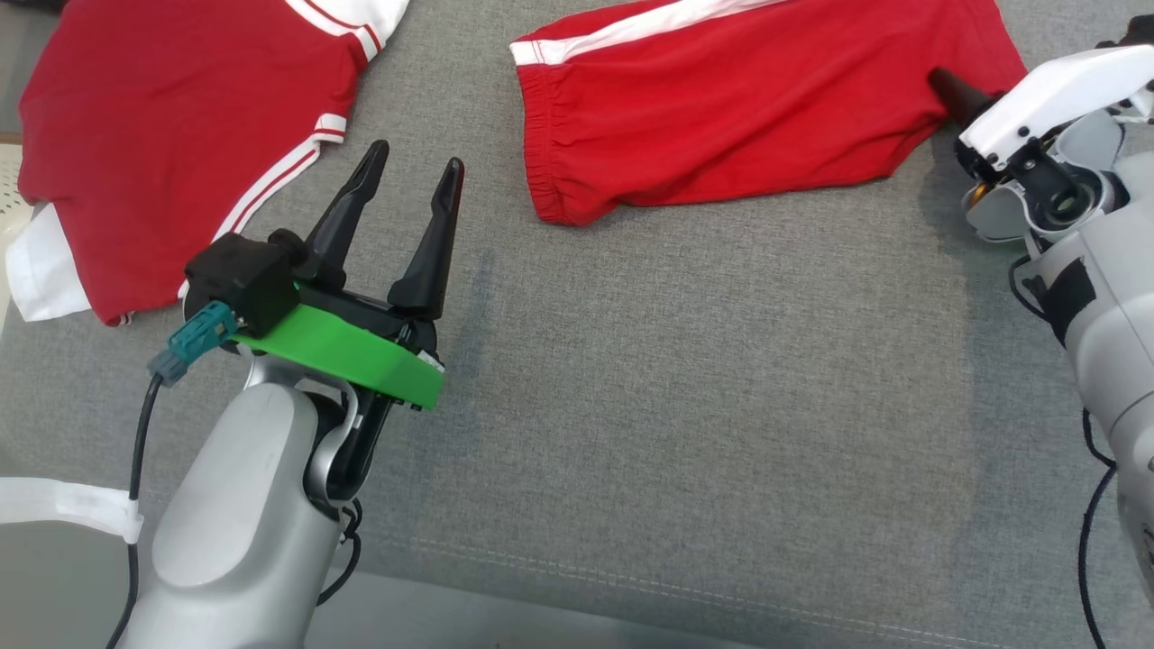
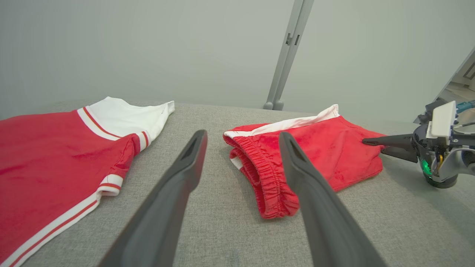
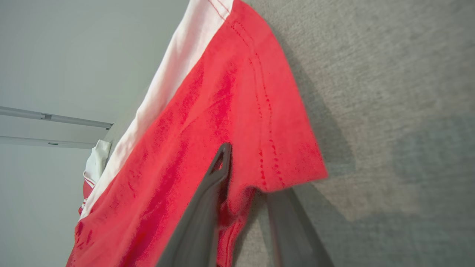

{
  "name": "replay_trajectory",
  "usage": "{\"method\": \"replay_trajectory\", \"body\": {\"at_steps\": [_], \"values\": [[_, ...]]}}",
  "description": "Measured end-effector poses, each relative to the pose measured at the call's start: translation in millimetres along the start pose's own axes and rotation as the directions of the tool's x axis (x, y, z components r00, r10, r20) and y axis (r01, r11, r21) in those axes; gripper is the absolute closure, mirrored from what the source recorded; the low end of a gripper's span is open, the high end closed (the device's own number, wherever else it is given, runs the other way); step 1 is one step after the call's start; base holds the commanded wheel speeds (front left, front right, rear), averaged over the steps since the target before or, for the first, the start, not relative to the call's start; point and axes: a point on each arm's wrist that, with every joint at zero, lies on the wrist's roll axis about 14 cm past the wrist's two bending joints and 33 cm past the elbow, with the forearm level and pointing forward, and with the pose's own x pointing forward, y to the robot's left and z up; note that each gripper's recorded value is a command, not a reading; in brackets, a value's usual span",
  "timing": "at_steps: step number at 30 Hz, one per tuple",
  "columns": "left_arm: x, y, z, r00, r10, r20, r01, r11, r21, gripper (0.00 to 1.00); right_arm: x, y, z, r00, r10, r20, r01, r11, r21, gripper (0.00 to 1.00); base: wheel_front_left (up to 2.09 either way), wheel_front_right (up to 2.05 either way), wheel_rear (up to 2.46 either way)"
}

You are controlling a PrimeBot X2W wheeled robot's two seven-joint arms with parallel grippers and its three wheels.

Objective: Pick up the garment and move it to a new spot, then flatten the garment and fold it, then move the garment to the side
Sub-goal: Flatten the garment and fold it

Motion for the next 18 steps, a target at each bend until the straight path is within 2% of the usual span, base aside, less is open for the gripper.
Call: {"method": "replay_trajectory", "body": {"at_steps": [5, 14, 18], "values": [[-4.2, 1.6, 3.0, 1.000, 0.004, 0.005, -0.004, 1.000, 0.006, 0.00, -5.8, 8.9, -4.5, 1.000, 0.015, 0.000, -0.015, 1.000, 0.010, 1.00, 0.00, 0.00, 0.00], [-10.0, -11.5, 2.5, 1.000, -0.022, 0.006, 0.022, 1.000, -0.014, 0.00, -30.9, -4.9, 0.2, 0.996, -0.011, 0.084, 0.007, 0.999, 0.049, 1.00, 0.00, 0.00, 0.00], [-14.4, -18.1, 0.7, 0.999, -0.035, 0.000, 0.035, 0.999, -0.021, 0.00, -42.8, 1.6, -4.3, 0.994, 0.011, 0.108, -0.019, 0.997, 0.072, 1.00, 0.00, 0.00, 0.00]]}}
